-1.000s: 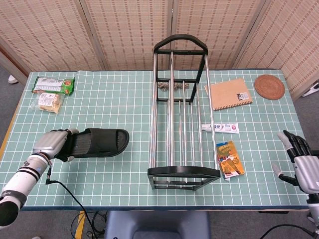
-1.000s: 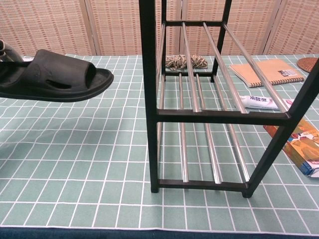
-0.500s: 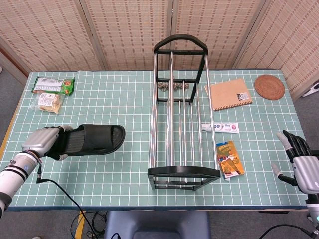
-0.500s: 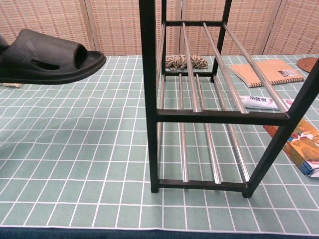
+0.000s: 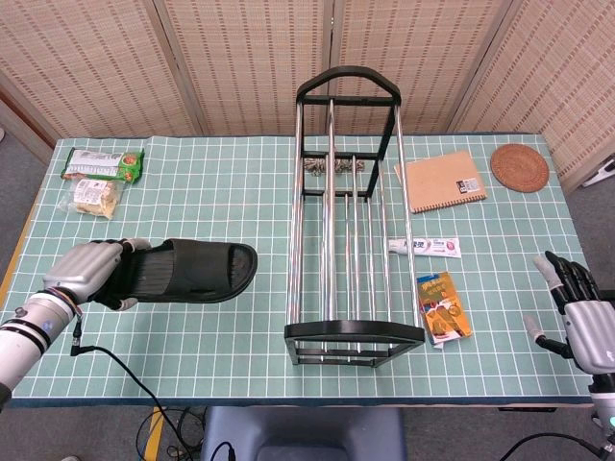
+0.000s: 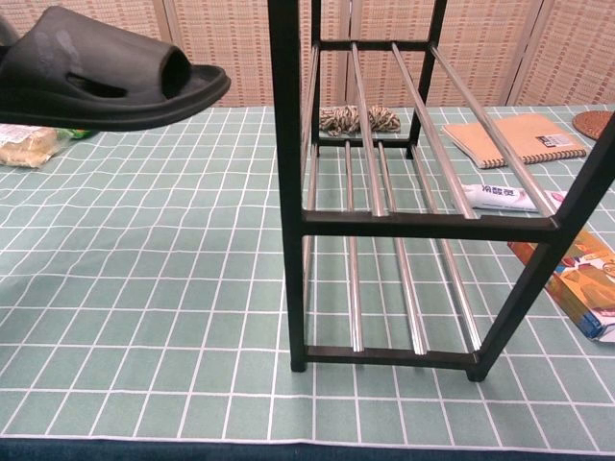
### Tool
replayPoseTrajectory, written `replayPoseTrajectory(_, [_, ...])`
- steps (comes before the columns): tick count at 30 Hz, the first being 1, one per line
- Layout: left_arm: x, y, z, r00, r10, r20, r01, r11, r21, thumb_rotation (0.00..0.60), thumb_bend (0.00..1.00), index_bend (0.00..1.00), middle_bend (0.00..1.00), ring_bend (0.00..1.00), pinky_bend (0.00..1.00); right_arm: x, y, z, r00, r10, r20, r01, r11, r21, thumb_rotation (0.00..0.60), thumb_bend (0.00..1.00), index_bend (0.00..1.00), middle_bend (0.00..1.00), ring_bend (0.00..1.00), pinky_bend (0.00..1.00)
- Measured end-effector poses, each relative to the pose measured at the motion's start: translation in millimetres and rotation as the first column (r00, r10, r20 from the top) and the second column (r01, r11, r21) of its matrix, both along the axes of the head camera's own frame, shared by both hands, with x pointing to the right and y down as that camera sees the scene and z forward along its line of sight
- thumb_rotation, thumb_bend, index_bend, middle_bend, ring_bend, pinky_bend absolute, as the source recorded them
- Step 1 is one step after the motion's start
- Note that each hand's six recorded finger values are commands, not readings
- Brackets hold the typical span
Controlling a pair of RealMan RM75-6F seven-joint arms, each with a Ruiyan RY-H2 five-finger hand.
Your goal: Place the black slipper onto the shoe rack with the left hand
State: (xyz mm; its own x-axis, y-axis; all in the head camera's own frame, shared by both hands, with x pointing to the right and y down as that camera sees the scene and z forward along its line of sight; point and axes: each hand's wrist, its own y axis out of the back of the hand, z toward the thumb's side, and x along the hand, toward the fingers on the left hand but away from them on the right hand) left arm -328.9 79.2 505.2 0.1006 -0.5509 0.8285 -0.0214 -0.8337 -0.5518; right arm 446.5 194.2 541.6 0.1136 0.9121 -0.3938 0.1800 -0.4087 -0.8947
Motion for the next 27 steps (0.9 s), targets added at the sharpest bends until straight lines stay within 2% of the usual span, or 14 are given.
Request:
replayPoseTrajectory(11, [41,-2,-1,0.999,0.047,-0.026,-0.047,0.999,-0.003,0.600,0.26,0.35,0.37,0.19,0.17,2,-1,1,0.999,0.010,0.036,-0.009,1.000,-0.025,0.600,0.34,0.00,0.00,0.00,0.00])
replayPoseTrajectory(27, [103,-5,21,0.999,0.051,-0.005,-0.051,0.998,-0.028,0.600,0.26,0.36,0.37,0.19,0.18,1,5,-1,0.990,-0.020,0.138,0.032,0.996,-0.086,0.600,0.34,0.00,0.00,0.00,0.00])
